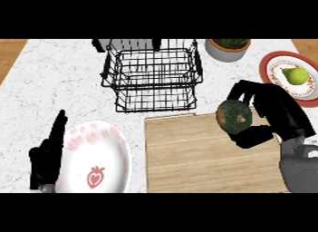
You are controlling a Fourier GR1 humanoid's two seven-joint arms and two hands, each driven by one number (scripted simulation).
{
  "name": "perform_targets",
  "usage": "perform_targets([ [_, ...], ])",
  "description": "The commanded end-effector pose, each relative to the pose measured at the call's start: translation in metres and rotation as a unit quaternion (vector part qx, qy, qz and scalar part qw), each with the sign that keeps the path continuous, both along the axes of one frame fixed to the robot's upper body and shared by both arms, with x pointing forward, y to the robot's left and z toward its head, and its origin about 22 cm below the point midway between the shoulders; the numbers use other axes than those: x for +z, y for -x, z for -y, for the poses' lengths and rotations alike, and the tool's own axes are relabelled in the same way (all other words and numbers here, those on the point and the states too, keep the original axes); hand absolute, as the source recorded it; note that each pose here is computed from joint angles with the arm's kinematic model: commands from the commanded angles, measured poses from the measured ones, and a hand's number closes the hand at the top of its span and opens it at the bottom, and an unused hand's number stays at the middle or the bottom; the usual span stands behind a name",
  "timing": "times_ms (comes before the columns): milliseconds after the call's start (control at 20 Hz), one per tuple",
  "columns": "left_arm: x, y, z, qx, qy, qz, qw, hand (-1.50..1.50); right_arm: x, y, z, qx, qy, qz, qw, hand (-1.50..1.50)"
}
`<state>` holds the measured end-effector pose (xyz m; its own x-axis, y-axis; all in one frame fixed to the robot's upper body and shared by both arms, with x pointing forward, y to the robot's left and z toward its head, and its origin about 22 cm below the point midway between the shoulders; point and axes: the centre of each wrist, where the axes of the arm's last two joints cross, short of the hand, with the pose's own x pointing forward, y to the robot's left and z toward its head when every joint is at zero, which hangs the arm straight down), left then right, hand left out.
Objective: Pick the squash from the tray and place it in the tiered basket
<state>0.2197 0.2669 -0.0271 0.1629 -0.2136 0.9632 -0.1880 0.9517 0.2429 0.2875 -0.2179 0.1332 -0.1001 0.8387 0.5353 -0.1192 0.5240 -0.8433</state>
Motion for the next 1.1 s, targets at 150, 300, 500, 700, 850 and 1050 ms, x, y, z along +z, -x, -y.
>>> perform_targets([
  [150,-0.03,0.017,0.025,-0.002,0.04,-0.062,0.9973,0.0,0.094,0.028,0.028,0.016,-0.023,0.139,0.99,1.5],
  [300,-0.015,0.008,0.012,-0.011,0.029,-0.063,0.9975,0.0,0.12,0.032,0.022,0.015,-0.025,0.142,0.989,1.5],
  [500,-0.012,0.004,0.024,-0.022,0.034,-0.066,0.997,0.0,0.135,0.024,0.015,-0.006,-0.029,0.142,0.989,1.5],
  [700,-0.021,-0.004,0.014,-0.025,0.027,-0.065,0.9972,0.0,0.15,0.0,-0.013,-0.009,-0.028,0.135,0.99,1.5],
  [850,-0.031,0.007,0.024,-0.025,0.027,-0.056,0.9978,0.0,0.161,-0.018,-0.034,-0.021,-0.041,0.125,0.991,1.5],
  [1050,-0.011,-0.015,0.025,-0.026,0.031,-0.049,0.998,0.0,0.166,-0.043,-0.053,-0.023,-0.038,0.125,0.991,1.5],
])
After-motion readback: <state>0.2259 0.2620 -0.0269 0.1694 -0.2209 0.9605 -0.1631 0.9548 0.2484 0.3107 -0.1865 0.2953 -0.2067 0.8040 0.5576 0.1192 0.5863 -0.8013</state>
